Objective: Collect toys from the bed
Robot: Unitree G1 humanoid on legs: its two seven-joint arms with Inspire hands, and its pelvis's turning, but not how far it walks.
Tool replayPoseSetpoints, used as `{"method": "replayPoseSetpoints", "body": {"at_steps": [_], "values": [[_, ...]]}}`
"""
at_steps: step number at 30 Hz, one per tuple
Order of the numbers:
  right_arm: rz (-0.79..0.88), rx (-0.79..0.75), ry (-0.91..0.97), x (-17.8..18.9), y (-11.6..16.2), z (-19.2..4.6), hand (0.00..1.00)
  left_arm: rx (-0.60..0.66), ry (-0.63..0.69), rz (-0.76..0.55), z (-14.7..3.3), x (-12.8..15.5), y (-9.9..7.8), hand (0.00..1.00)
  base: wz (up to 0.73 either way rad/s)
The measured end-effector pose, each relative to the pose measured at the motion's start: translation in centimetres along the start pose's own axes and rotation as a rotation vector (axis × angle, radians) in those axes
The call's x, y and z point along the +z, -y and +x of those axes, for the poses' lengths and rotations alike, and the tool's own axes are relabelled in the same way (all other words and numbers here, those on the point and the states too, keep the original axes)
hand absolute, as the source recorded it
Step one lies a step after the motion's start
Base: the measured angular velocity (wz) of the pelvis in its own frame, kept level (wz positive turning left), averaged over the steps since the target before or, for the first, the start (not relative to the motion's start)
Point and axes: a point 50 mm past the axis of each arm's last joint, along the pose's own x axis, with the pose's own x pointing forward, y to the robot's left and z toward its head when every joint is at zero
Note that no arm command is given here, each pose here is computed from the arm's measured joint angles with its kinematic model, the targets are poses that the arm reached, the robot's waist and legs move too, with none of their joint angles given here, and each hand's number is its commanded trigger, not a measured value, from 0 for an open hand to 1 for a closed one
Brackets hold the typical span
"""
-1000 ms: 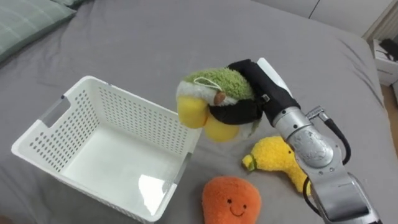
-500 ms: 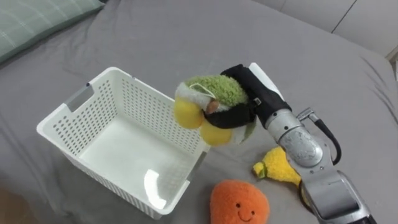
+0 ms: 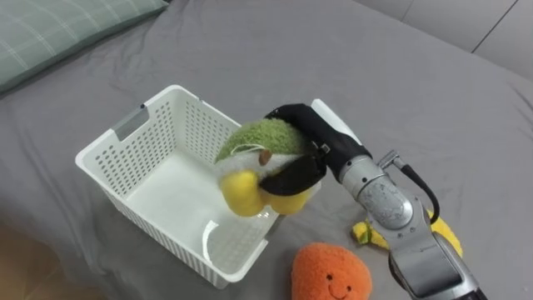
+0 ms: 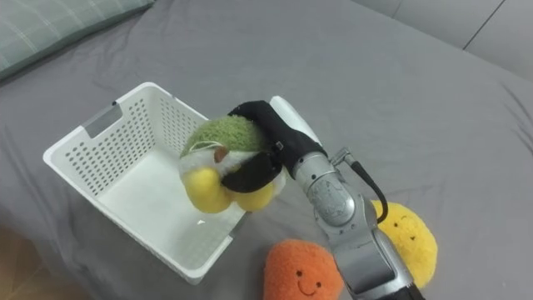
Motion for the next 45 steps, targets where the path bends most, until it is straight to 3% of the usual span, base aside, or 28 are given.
{"method": "replayPoseSetpoints", "body": {"at_steps": [33, 45], "values": [[0.004, -0.013, -0.037, -0.9, -0.3, -0.1, 0.0, 0.0, -0.014, 0.011, -0.2, -0.5, 0.2, 0.0, 0.01], [0.114, -0.198, -0.061, -2.8, 2.2, -1.3, 0.0, 0.018, -0.042, -0.016, -0.1, -1.0, 0.2, 0.0, -0.08]]}}
